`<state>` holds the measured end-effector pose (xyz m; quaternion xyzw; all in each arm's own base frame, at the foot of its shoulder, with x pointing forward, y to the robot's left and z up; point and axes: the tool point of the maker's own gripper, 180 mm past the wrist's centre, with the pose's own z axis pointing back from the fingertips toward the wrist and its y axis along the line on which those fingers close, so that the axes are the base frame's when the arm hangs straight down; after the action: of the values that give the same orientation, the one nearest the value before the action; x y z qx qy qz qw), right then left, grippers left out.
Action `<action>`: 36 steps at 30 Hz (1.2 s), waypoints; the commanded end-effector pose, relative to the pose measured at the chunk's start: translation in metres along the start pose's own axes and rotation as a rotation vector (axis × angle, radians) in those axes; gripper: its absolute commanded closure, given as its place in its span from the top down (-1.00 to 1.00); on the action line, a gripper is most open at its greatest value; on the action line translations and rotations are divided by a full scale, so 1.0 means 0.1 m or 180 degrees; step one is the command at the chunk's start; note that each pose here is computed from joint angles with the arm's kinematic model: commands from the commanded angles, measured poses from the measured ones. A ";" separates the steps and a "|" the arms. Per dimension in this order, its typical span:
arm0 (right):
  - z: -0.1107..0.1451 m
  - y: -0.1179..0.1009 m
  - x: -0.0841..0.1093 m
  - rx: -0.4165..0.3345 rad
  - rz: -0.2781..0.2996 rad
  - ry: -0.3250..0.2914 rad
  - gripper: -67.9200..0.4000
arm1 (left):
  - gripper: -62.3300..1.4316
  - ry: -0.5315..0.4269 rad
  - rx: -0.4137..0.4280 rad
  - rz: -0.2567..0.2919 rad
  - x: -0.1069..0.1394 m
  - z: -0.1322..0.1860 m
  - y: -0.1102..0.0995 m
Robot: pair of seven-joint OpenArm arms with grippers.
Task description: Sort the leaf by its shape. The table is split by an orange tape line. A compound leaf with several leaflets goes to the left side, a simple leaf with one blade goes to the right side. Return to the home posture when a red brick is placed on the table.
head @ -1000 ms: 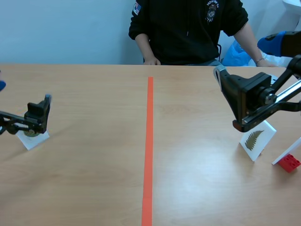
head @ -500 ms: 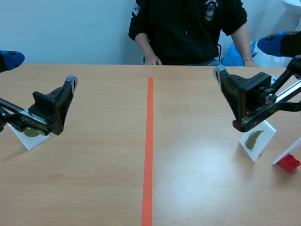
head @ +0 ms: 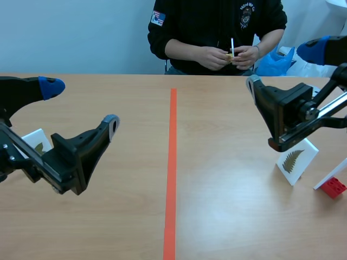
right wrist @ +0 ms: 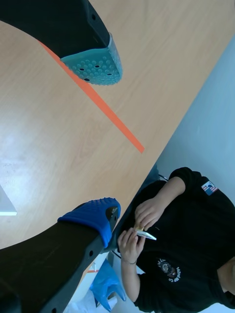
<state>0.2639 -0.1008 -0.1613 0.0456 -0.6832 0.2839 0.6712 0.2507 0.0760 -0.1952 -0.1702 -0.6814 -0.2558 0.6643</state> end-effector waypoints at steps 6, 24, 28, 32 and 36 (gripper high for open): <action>-0.01 -0.07 0.02 -0.0049 0.0040 -0.0039 0.40 | 1.00 -0.0244 -0.0225 0.0025 0.27 -0.02 -0.16; -0.01 -0.07 0.00 -0.0050 0.0038 -0.0025 0.40 | 1.00 -0.0277 -0.0251 0.0022 0.30 -0.02 -0.17; -0.01 -0.07 0.00 -0.0050 0.0038 -0.0025 0.40 | 1.00 -0.0277 -0.0250 0.0021 0.30 -0.02 -0.17; -0.01 -0.07 0.00 -0.0050 0.0038 -0.0025 0.40 | 1.00 -0.0276 -0.0250 0.0022 0.30 -0.02 -0.17; -0.01 -0.07 0.00 -0.0050 0.0038 -0.0025 0.40 | 1.00 -0.0276 -0.0250 0.0022 0.30 -0.02 -0.17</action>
<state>0.2647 -0.1034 -0.1667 0.0443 -0.6783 0.2821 0.6770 0.2402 0.0583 -0.1798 -0.2052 -0.6841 -0.2784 0.6422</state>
